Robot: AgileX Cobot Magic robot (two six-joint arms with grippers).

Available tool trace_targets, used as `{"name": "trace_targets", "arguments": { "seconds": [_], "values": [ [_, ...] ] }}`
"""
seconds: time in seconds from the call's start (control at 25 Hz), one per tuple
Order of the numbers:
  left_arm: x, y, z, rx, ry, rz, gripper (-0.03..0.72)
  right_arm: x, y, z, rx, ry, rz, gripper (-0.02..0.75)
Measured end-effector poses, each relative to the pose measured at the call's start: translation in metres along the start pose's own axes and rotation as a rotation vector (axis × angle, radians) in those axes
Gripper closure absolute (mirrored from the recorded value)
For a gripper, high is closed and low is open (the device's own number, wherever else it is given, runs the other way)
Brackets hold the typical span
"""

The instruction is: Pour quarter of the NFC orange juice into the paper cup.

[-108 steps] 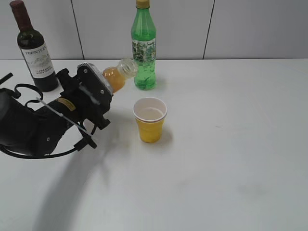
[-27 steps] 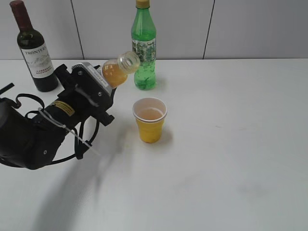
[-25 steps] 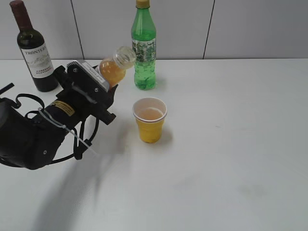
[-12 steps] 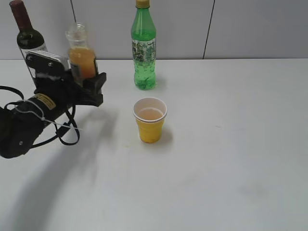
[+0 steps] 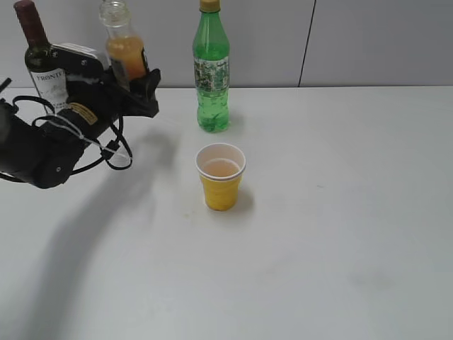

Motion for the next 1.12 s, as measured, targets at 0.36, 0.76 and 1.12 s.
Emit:
{"name": "trace_targets", "arguments": {
  "seconds": [0.36,0.76,1.12],
  "values": [
    [0.053,-0.005,0.006,-0.038,0.020,0.087,0.243,0.000,0.000,0.000,0.000,0.000,0.000,0.146],
    [0.071,-0.006,0.007,-0.050,0.025,0.117,0.243,0.000,0.000,0.000,0.000,0.000,0.000,0.146],
    [0.060,-0.005,0.004,-0.027,0.014,0.072,0.039,0.000,0.000,0.000,0.000,0.000,0.000,0.146]
  ]
}}
Point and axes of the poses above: a point on each arm's last joint axis where the gripper is mounted, y pointing back along that axis away from the gripper, z along the wrist's bending axis when the last joint is at zero, x = y × z, the point moved 6 cm from there along -y, pointing out along that axis toward the gripper, and after that the axes turned 1 degree about -y, right-handed, at the moved point
